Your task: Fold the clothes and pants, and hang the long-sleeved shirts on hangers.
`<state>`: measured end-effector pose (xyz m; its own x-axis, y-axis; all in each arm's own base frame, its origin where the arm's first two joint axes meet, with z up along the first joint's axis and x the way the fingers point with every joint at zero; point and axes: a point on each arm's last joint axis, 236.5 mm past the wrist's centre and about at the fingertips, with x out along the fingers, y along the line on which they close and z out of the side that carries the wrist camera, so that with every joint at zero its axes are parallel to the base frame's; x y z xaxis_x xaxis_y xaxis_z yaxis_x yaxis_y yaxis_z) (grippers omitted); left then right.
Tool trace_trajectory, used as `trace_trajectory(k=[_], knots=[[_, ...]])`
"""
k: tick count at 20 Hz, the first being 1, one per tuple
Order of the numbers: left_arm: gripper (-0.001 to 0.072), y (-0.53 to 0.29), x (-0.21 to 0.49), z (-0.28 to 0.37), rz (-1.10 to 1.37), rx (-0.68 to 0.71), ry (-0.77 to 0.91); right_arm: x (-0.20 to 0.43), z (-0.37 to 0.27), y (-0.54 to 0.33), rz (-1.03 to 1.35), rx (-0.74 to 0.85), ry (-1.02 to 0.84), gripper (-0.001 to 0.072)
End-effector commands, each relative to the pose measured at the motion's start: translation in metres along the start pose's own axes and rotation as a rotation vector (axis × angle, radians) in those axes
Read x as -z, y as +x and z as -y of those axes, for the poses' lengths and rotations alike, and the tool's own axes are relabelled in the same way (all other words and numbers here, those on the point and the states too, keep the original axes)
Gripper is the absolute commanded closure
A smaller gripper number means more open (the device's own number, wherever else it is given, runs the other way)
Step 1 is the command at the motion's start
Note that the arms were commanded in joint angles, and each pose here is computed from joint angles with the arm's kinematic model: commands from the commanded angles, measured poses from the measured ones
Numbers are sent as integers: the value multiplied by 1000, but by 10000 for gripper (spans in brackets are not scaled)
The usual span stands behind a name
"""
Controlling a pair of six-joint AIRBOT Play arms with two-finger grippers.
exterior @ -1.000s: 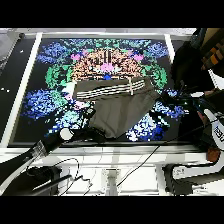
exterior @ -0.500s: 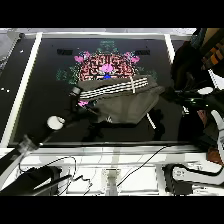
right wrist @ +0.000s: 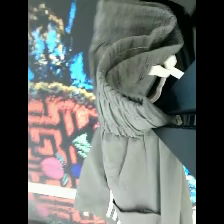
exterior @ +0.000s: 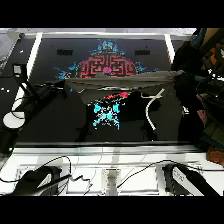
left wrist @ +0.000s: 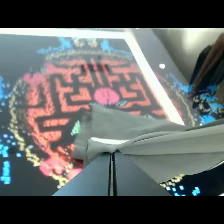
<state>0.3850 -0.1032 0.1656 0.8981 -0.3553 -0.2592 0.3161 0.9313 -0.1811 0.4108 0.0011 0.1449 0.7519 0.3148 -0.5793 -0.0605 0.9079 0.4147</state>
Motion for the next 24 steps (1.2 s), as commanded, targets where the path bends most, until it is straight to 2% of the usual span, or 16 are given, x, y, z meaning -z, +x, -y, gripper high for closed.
trace_trajectory(k=[1, 5, 7, 11, 14, 17, 20, 24], knots=[[705, -13, -18, 2, 31, 10, -28, 10, -14, -27, -33, 9, -21, 670], [704, -29, -70, 15, 116, 26, 52, 0, -44, -65, 38, -20, -80, 670], [703, -44, -106, 13, 199, -13, 133, -20, -67, -95, 123, -34, -135, 670], [702, -103, -186, 2, 498, -134, 146, -63, -130, -173, 344, -101, -247, 670], [701, -148, -216, 5, 644, -173, 150, -82, -157, -213, 439, -111, -307, 670], [702, -169, -217, 21, 657, -131, 165, -73, -174, -225, 404, -157, -293, 670], [702, -197, -221, 36, 695, -102, 185, -39, -197, -231, 279, -236, -334, 670], [702, -262, -245, 41, 882, -146, 183, -19, -257, -268, 282, -461, -370, 670]])
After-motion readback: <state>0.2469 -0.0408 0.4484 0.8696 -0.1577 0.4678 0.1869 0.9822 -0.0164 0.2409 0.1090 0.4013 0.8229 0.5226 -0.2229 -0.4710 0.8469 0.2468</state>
